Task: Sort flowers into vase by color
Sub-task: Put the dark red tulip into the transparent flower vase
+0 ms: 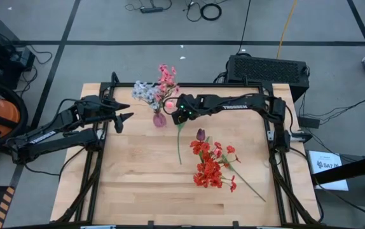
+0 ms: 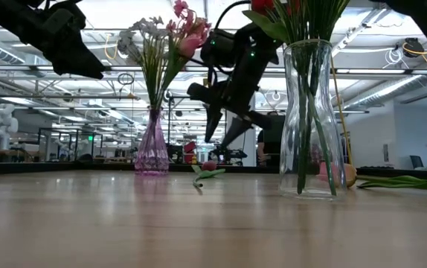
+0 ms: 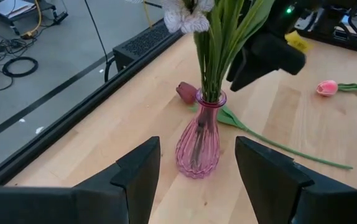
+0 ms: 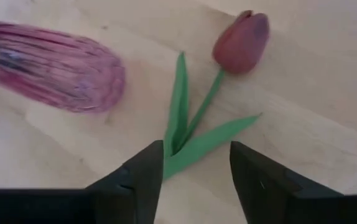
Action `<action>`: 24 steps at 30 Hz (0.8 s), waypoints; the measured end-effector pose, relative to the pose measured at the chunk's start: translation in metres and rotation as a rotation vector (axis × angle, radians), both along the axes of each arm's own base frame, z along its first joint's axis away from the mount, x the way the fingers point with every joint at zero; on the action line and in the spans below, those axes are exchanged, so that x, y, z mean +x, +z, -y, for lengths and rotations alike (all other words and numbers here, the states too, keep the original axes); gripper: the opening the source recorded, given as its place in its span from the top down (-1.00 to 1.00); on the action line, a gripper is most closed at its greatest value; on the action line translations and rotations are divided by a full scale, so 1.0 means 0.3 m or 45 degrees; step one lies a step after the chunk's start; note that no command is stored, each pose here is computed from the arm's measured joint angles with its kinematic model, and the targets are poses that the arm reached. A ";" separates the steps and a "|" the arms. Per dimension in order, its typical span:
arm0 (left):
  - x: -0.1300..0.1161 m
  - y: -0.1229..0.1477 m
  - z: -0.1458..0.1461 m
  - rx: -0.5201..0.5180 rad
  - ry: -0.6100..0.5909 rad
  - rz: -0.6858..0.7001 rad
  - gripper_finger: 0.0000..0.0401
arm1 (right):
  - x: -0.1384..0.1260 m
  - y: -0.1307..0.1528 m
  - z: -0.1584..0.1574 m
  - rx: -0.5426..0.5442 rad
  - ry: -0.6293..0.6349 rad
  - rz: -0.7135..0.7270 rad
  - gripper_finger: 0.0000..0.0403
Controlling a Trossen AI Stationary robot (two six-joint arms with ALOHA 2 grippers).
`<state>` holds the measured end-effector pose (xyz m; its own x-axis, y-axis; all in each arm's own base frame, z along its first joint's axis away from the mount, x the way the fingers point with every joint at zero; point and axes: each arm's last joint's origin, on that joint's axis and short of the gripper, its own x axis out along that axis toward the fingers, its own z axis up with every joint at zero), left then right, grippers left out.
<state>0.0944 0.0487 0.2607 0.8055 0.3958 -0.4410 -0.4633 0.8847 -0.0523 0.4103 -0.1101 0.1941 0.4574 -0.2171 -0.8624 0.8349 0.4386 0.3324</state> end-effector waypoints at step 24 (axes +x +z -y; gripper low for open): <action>0.000 0.000 0.000 0.000 0.000 0.001 -0.07 | -0.140 0.185 -0.108 -0.106 0.083 -0.204 0.24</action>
